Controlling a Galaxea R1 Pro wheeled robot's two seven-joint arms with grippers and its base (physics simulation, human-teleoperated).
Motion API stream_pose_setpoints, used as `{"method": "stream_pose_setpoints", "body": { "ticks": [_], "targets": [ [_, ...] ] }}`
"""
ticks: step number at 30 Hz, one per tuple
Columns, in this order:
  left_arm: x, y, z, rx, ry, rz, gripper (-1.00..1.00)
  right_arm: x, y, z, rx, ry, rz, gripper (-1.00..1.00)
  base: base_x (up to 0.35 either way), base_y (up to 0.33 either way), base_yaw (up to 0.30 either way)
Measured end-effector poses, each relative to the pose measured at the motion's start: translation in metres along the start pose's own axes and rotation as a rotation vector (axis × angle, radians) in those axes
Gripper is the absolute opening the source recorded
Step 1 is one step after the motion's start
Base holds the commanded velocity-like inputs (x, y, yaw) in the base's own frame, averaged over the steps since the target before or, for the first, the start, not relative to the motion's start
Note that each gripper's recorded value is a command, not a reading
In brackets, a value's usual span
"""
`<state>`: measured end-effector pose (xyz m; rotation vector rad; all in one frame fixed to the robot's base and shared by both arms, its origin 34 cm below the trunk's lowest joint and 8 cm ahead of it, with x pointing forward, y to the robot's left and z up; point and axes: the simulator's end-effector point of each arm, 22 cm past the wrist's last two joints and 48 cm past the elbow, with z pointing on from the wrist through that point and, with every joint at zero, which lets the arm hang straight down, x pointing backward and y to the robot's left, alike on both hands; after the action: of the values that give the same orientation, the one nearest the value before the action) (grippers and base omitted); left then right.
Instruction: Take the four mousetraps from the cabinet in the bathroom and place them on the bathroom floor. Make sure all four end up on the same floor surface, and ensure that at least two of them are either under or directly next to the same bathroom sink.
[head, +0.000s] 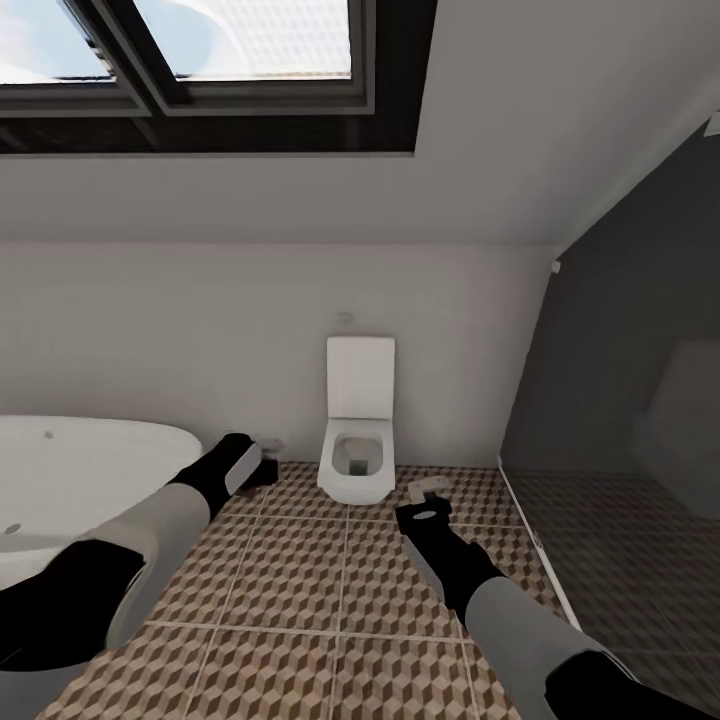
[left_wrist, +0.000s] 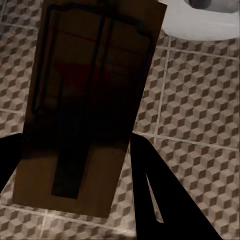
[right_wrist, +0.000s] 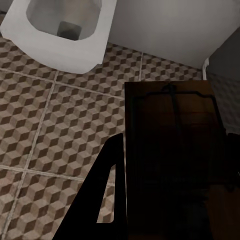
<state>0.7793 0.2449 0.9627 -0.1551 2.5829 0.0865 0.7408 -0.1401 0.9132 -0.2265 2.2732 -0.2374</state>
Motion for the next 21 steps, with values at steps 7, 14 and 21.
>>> {"method": "stream_pose_setpoints", "body": {
  "ticks": [7,14,21],
  "targets": [
    [0.045,0.003,0.008,-0.002,0.146,0.022,-1.0,0.0,0.0,0.0,0.0,0.001,-0.001,-1.0,0.0,0.0,0.0],
    [0.034,-0.003,0.004,0.009,0.124,0.027,-1.0,0.001,0.0,0.0,0.0,0.002,-0.001,-1.0,0.0,0.0,0.0],
    [0.034,-0.004,0.005,0.01,0.123,0.027,-1.0,0.002,0.001,0.002,-0.001,0.003,0.0,-1.0,0.0,0.0,0.0]
  ]
}}
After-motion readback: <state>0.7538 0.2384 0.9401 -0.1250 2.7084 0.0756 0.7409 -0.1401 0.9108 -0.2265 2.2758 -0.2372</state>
